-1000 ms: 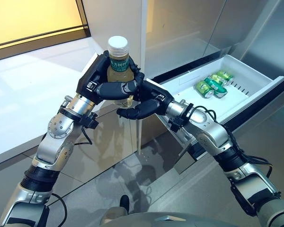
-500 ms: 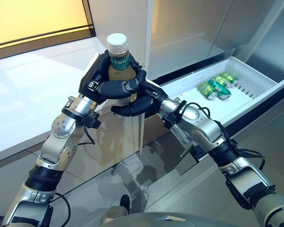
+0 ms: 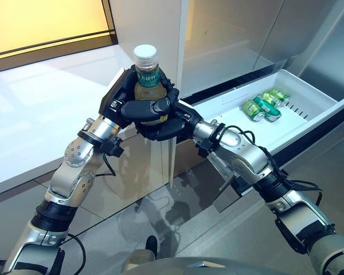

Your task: Put drinks into fridge and close the fridge

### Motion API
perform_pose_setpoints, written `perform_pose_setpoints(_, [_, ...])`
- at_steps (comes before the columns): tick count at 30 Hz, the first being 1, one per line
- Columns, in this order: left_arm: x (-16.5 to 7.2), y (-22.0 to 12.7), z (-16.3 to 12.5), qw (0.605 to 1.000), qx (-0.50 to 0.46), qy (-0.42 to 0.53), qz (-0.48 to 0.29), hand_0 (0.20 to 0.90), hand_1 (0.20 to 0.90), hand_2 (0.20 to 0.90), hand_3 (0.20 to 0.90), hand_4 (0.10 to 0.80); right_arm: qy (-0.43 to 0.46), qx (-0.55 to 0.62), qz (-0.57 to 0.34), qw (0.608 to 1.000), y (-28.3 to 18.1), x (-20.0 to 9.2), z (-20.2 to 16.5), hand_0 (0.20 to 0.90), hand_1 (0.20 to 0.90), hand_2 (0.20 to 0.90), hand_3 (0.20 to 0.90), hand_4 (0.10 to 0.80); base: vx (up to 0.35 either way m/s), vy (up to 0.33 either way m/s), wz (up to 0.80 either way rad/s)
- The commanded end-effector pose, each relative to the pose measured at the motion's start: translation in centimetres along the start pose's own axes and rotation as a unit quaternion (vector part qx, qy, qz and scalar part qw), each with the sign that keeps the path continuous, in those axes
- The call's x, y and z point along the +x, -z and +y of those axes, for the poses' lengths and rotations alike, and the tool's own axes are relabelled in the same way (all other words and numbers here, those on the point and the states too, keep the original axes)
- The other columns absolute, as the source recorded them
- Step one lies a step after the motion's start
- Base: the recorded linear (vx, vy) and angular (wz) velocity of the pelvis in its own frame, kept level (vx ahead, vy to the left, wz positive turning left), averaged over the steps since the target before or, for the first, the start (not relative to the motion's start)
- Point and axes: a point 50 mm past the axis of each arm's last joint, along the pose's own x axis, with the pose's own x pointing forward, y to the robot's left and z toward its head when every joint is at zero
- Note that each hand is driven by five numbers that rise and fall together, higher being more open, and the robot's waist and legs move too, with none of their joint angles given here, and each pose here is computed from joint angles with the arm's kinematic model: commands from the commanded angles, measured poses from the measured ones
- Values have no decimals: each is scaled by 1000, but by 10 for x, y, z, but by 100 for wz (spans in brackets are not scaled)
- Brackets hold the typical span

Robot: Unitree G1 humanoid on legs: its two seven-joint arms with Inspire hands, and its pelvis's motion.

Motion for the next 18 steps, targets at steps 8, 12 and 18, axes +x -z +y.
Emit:
perform_pose_setpoints(8, [34,-60,-16,982,-9,69,-178,900,900,900,900,800,-21,-43,-184,982,-87,20,4,300,300,300,200,100,0,0,0])
perform_pose_setpoints(12, [33,-64,-12,981,-2,57,-186,900,900,900,900,800,-11,-49,-195,979,-93,16,0,300,300,300,200,100,0,0,0])
perform_pose_setpoints(18, [26,-67,1,981,35,19,-190,900,900,900,900,800,17,-75,-229,970,-107,2,-11,300,300,300,200,100,0,0,0])
